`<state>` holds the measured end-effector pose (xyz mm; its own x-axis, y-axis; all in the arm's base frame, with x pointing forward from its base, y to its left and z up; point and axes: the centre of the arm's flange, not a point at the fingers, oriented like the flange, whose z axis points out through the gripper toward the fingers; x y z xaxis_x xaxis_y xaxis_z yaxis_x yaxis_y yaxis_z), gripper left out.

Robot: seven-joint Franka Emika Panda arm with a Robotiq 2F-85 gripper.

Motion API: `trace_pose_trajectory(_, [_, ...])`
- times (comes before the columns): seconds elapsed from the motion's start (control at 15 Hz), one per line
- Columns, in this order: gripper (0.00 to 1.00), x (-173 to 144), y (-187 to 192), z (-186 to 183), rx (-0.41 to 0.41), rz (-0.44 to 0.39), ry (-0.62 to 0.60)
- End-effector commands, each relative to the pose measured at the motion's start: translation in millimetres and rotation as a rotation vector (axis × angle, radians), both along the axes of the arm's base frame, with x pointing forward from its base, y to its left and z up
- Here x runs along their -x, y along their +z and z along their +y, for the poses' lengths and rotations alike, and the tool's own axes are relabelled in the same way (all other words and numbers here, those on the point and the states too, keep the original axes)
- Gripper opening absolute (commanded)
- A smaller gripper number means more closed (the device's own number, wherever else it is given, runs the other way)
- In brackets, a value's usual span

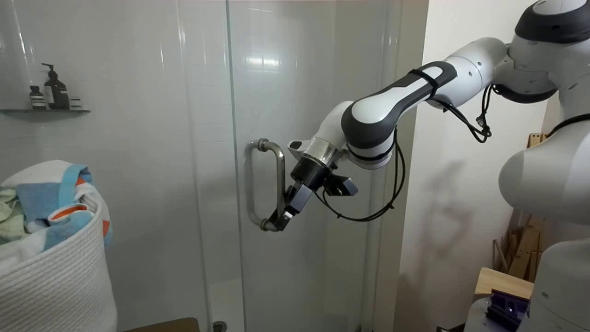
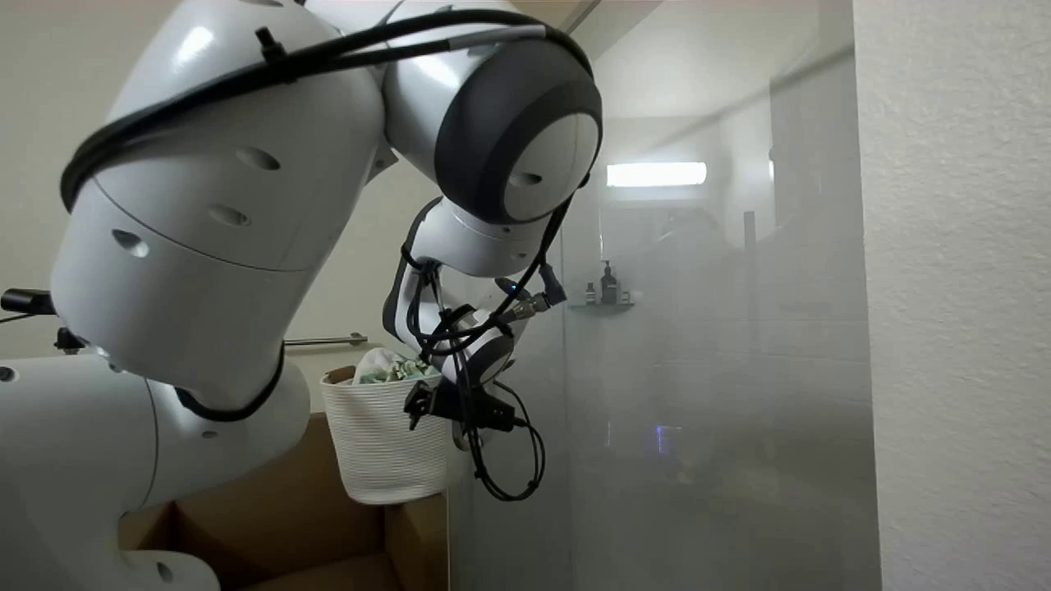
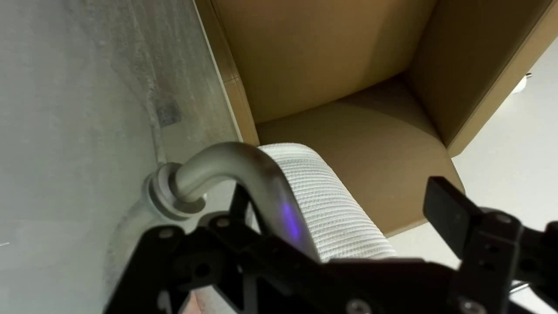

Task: Open the door

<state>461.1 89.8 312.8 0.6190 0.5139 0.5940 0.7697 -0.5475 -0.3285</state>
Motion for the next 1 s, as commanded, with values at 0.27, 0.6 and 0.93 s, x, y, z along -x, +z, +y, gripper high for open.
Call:
trace_pose_trajectory(0.27, [1.00, 32, 44, -21, 0.065, 0.062, -0.153])
trace_pose_trajectory(0.6, [1.00, 45, 77, -69, 0.043, 0.016, -0.285])
trace_pose_trajectory(0.93, [1.00, 43, 100, -64, 0.137, 0.090, -0.356])
